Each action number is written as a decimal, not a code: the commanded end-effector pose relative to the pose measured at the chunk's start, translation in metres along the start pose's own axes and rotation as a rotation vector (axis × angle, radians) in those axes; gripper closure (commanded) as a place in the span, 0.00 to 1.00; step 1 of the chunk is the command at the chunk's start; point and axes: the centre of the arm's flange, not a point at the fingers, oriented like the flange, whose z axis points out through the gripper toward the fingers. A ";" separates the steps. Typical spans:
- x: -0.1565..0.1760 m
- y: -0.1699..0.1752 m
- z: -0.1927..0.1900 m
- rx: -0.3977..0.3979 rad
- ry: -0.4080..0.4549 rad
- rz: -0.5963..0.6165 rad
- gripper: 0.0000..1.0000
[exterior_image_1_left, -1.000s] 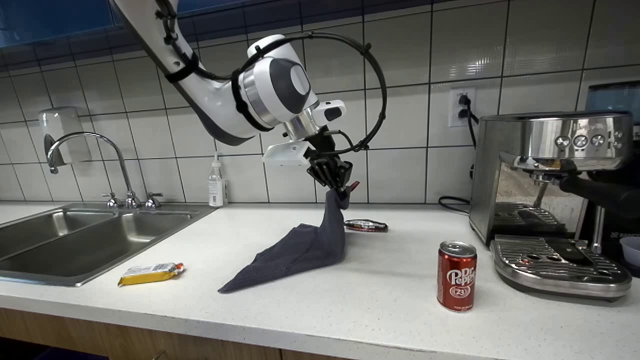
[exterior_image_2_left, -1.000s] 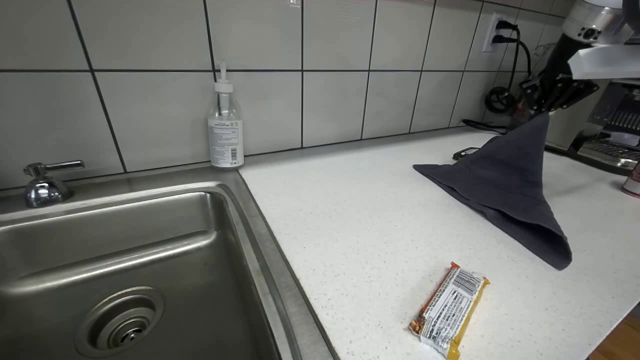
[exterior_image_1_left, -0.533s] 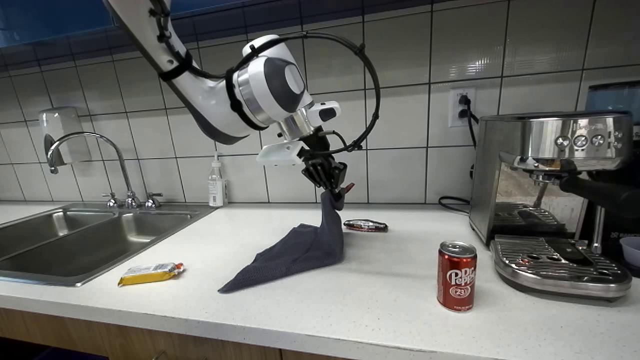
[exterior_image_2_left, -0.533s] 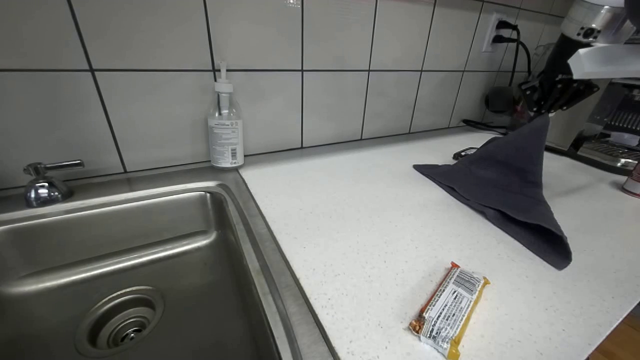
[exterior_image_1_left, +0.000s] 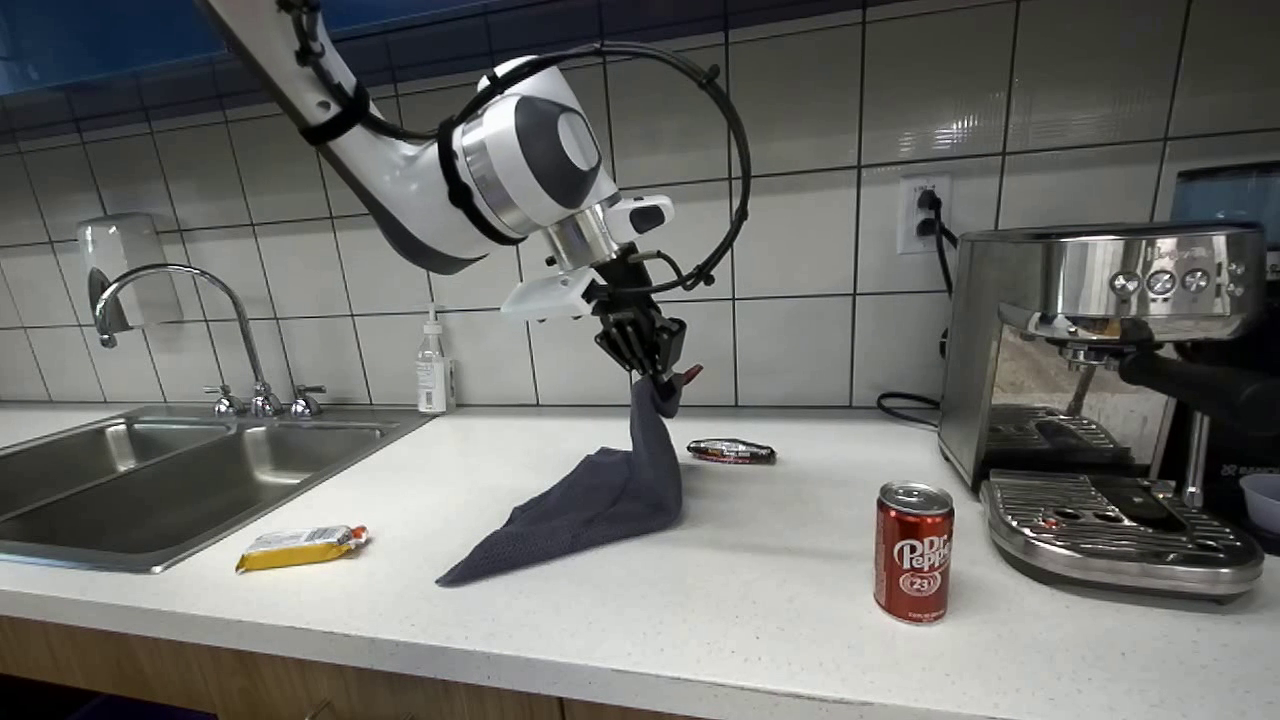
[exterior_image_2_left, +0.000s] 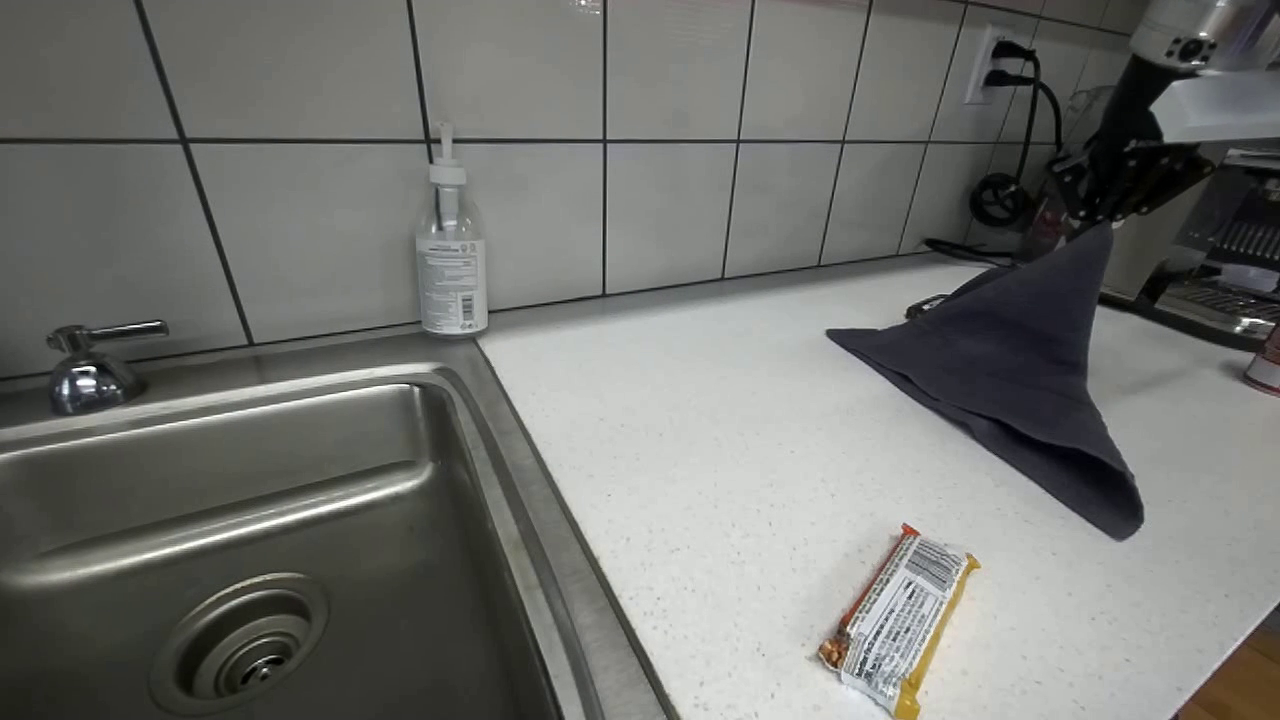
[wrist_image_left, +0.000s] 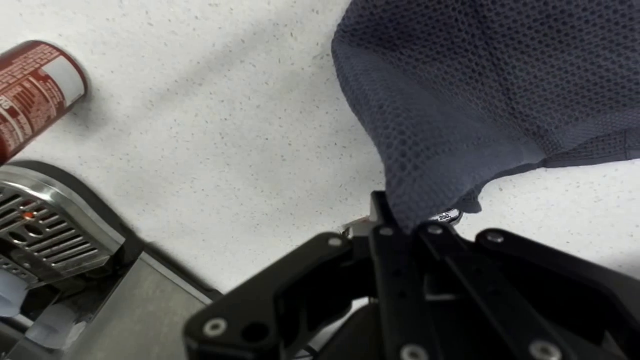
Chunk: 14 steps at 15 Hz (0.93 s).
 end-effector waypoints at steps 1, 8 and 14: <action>-0.014 0.003 -0.020 0.011 -0.017 -0.019 0.99; -0.042 -0.012 -0.025 0.025 -0.025 -0.060 0.99; -0.058 -0.026 -0.025 0.029 -0.044 -0.093 0.99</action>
